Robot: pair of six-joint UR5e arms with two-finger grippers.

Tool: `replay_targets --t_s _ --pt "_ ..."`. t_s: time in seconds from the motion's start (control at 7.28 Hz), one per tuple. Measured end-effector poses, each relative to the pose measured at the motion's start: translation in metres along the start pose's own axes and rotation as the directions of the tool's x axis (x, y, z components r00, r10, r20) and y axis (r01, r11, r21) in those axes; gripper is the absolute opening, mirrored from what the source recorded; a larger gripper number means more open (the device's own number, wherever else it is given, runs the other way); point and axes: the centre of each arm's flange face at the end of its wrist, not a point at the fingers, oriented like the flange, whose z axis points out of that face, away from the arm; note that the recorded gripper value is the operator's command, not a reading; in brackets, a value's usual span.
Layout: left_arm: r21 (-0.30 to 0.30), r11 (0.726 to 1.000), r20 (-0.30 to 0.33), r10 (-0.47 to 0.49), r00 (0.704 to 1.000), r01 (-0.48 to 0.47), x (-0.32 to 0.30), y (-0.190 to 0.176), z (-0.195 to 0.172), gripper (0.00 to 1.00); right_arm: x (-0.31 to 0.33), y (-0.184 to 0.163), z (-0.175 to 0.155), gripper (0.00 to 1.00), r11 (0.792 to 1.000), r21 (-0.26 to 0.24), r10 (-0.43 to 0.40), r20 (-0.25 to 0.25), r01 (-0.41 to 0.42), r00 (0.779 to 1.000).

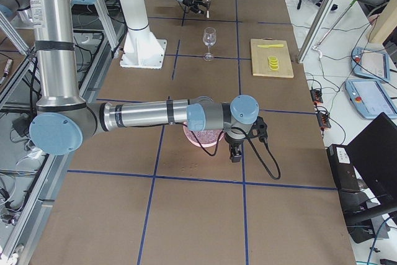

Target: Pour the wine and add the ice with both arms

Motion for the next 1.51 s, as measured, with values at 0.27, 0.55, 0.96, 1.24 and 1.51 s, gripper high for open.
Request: replay_targets --t_s 0.27,0.55,0.96,1.24,1.51 --pt "0.012 1.000 0.021 0.010 1.000 -0.010 -0.008 0.000 0.009 0.94 0.000 0.001 0.000 1.00 1.000 -0.001 0.002 0.009 -0.002 1.000" --pt "0.022 1.000 0.036 0.008 0.999 -0.009 -0.009 0.001 0.019 0.85 0.000 0.001 0.001 1.00 1.000 -0.002 0.003 0.011 -0.003 1.000" --pt "0.024 1.000 0.033 -0.006 0.999 0.006 0.000 0.001 0.024 0.45 -0.001 0.001 0.000 1.00 1.000 0.000 0.001 0.011 -0.001 1.000" --pt "0.025 1.000 0.032 -0.009 0.999 0.009 0.000 0.001 0.024 0.10 -0.001 0.001 0.000 1.00 1.000 0.000 0.002 0.011 -0.002 1.000" --pt "0.027 0.999 0.029 -0.018 0.999 0.017 0.001 -0.001 0.024 0.00 -0.001 0.001 -0.001 1.00 1.000 0.001 0.002 0.011 -0.002 1.000"
